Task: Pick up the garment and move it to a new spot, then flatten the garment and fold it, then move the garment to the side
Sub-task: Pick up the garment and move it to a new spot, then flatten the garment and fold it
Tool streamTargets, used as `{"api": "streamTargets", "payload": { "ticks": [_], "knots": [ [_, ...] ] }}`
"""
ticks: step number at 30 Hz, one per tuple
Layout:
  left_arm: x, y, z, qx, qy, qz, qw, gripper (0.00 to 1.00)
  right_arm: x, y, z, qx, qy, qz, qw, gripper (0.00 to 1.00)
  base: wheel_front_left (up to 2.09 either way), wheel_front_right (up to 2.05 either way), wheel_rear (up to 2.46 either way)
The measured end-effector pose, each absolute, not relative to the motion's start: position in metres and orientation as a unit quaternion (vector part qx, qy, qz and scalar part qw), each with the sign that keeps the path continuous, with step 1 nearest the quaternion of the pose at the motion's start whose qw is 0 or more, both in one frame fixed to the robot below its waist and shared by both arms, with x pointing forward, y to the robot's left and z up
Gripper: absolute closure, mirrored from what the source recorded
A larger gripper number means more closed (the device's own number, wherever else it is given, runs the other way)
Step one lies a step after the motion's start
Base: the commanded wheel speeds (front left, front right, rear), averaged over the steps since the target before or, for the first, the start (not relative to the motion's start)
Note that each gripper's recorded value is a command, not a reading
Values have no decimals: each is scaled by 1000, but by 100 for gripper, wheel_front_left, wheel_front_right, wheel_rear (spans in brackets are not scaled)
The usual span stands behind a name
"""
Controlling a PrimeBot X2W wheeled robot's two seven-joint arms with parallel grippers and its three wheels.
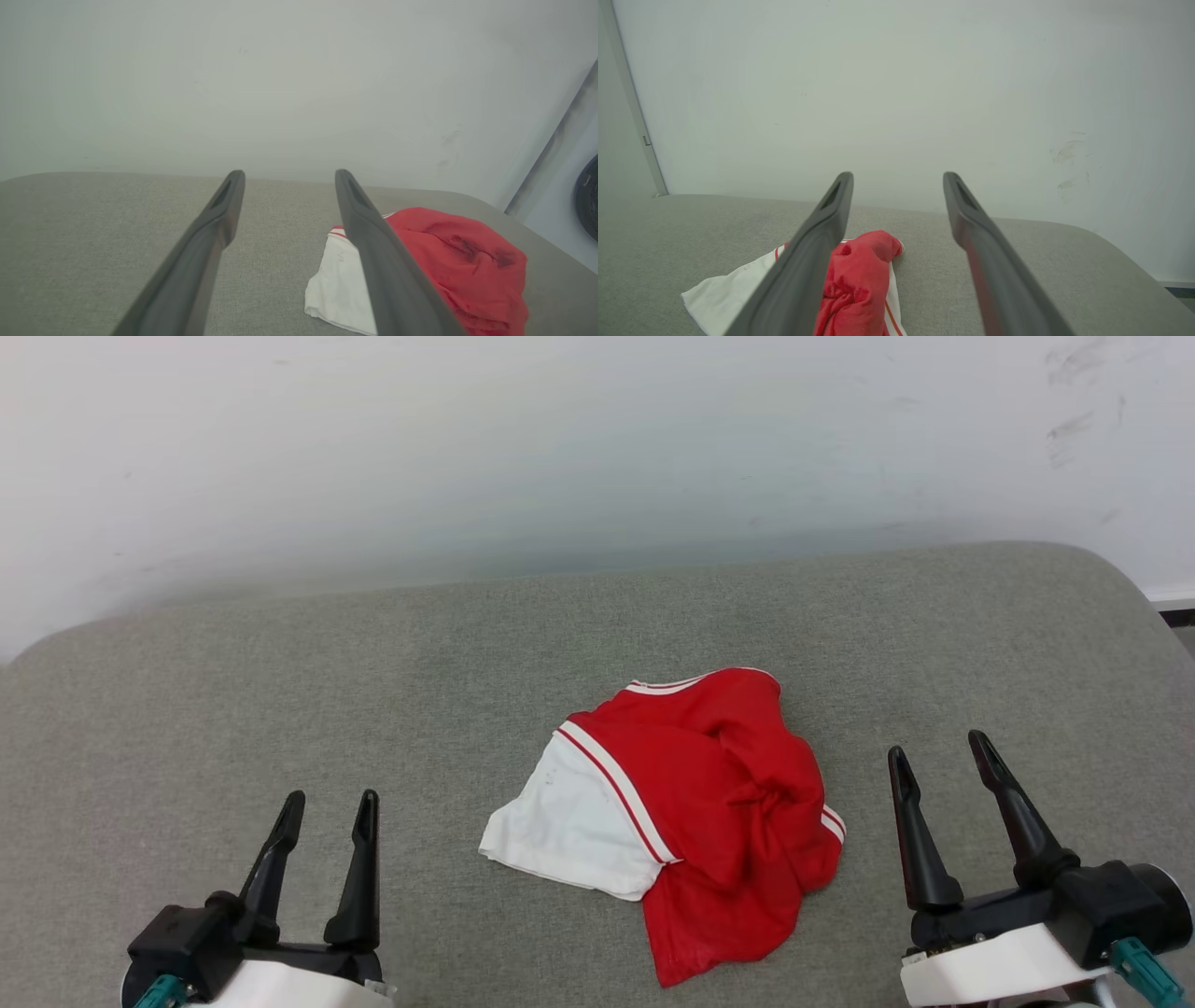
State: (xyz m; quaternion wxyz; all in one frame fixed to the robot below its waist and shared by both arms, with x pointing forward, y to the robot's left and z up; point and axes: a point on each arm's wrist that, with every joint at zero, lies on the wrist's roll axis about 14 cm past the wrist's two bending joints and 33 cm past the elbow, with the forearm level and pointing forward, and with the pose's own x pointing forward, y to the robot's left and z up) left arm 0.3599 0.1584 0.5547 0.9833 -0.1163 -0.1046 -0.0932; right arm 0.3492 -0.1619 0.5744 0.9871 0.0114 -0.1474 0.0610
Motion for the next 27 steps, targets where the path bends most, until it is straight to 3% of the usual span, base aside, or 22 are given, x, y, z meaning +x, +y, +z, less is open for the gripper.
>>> {"api": "streamTargets", "payload": {
  "ticks": [7, 14, 23, 27],
  "knots": [
    [362, 153, 529, -108, -63, -114, 986, 0, 350, -163, 569, 8, -139, 59, 988, 0, 0, 0, 0],
    [393, 131, 502, -72, 54, -176, 980, 0, 361, -165, 559, 1, -123, 56, 991, 0, 0, 0, 0],
    [427, 108, 461, -19, 229, -221, 948, 0, 382, -167, 535, 0, -88, 53, 995, 0, 0, 0, 0],
    [423, 94, 431, -4, 311, -246, 918, 0, 391, -169, 521, -1, -69, 51, 996, 0, 0, 0, 0]
  ]
}}
